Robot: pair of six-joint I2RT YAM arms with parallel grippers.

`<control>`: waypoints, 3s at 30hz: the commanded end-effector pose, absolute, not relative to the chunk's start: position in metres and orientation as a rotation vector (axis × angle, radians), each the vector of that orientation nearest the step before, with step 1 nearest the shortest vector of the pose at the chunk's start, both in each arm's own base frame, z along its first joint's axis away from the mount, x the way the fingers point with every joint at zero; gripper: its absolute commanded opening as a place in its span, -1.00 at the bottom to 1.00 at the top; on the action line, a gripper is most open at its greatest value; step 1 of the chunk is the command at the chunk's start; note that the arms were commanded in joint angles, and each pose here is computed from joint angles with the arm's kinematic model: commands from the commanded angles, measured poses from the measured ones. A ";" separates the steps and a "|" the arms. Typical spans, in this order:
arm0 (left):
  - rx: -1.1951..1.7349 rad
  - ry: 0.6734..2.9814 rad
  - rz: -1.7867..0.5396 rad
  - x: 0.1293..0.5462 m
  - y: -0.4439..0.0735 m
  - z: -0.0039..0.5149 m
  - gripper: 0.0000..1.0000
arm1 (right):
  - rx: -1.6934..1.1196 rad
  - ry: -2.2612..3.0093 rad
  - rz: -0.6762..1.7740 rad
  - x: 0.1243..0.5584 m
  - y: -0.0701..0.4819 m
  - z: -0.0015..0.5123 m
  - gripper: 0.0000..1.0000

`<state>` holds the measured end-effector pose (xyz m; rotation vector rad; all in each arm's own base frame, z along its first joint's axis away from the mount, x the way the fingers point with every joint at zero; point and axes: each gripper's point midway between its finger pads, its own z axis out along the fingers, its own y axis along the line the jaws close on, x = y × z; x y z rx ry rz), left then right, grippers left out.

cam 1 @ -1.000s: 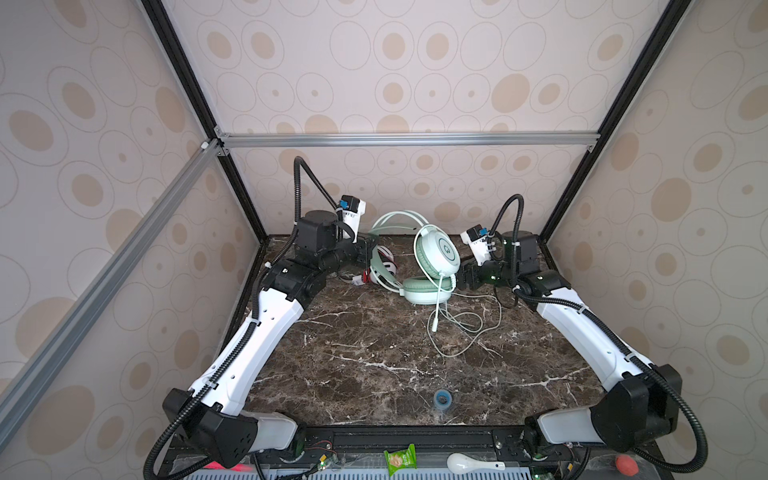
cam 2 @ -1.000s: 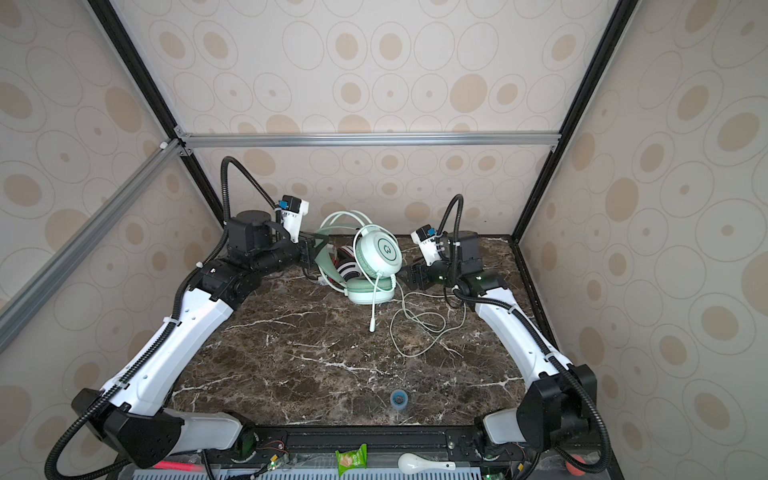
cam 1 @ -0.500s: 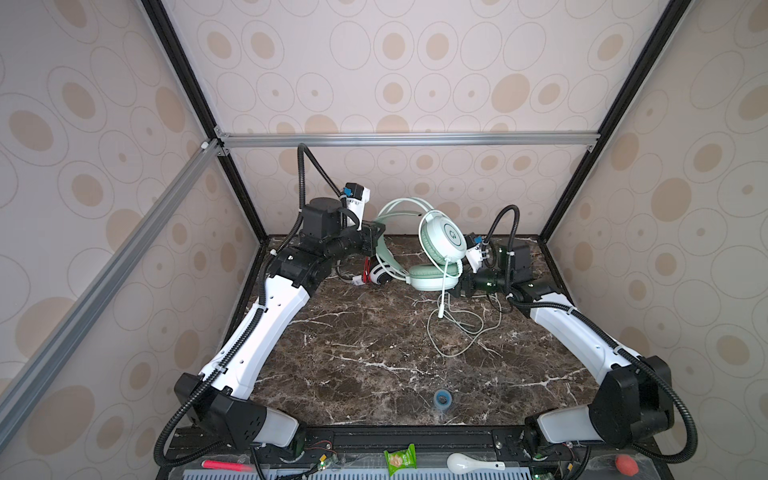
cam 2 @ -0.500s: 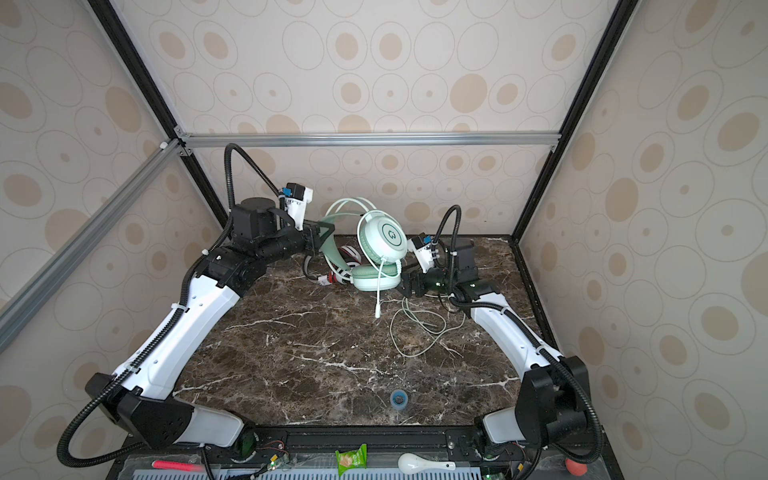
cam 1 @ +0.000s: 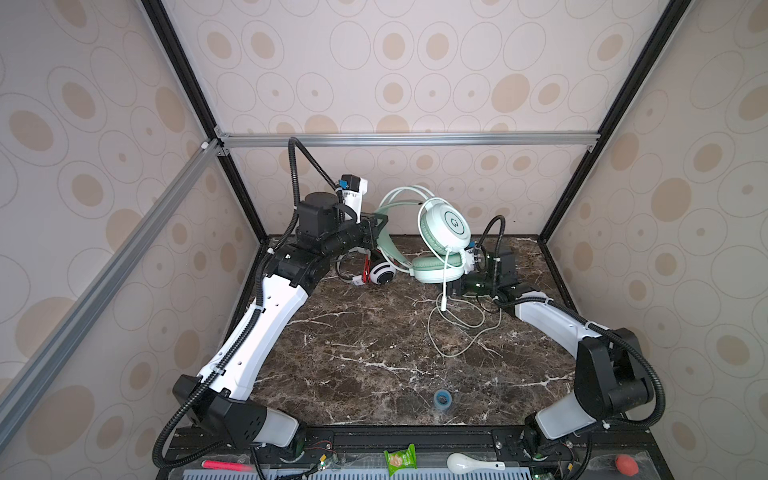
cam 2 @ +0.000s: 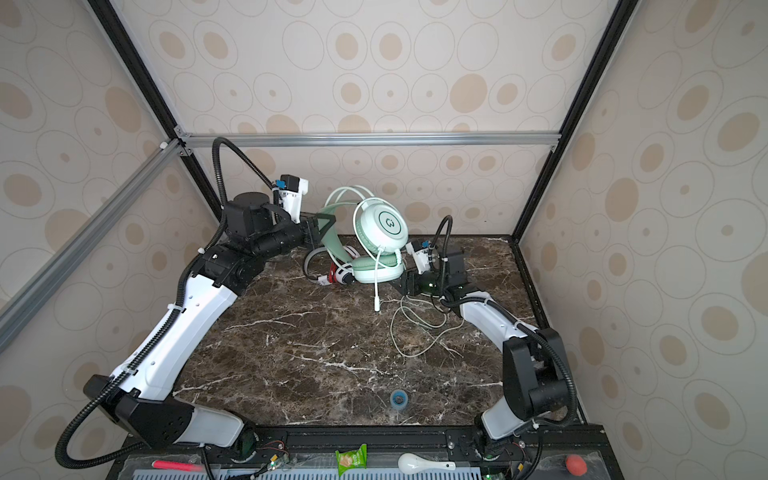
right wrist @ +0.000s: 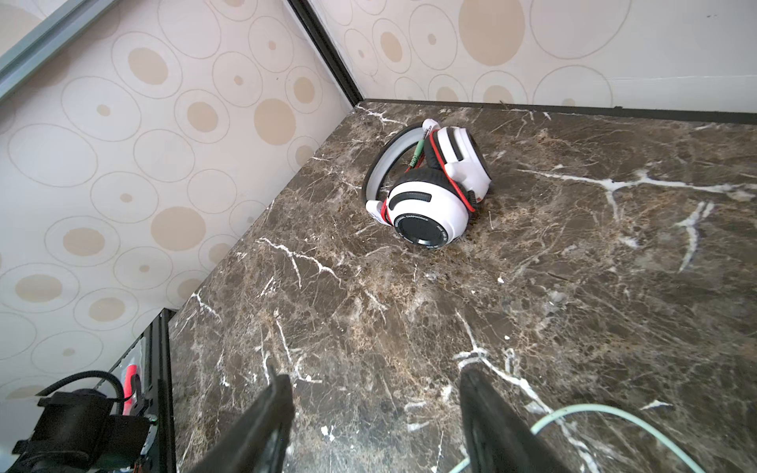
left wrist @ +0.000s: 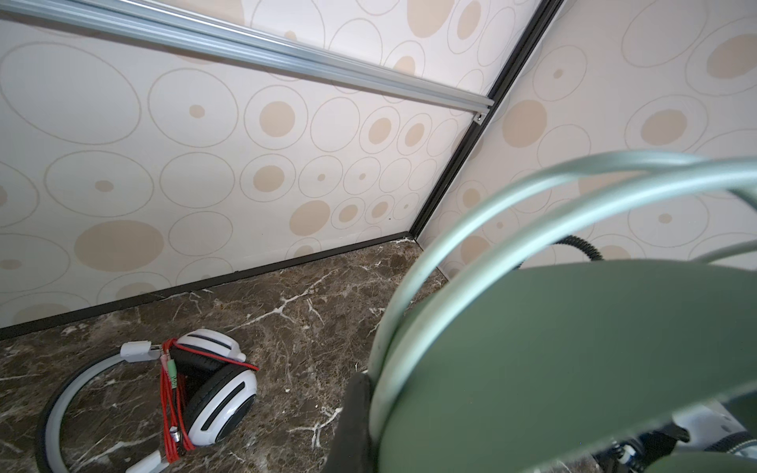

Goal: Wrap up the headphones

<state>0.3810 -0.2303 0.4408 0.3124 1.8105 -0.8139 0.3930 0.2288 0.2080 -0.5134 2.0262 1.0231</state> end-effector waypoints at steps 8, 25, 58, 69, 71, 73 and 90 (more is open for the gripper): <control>0.252 1.615 -0.954 0.374 -0.232 0.499 -1.00 | -0.434 2.052 1.048 0.399 0.237 0.192 -0.40; -0.046 1.541 -0.950 0.405 -0.202 0.510 -1.00 | -0.671 2.223 0.576 0.344 0.254 0.156 -1.00; -0.788 1.672 -0.830 0.467 -0.147 0.416 -1.00 | -0.713 2.188 0.408 0.288 0.251 0.175 -1.00; -0.786 1.714 -0.723 0.470 -0.140 0.401 -1.00 | -0.749 2.136 0.334 0.283 0.250 0.203 -1.00; -0.784 1.717 -0.671 0.468 -0.133 0.399 -1.00 | -0.795 2.120 0.287 0.282 0.253 0.211 -1.00; -0.776 1.725 -0.612 0.466 -0.127 0.397 -1.00 | -0.851 2.106 0.234 0.279 0.257 0.218 -1.00; -0.570 1.866 -0.078 0.453 -0.106 0.357 -1.00 | -1.146 1.939 0.257 0.263 0.304 0.294 -1.00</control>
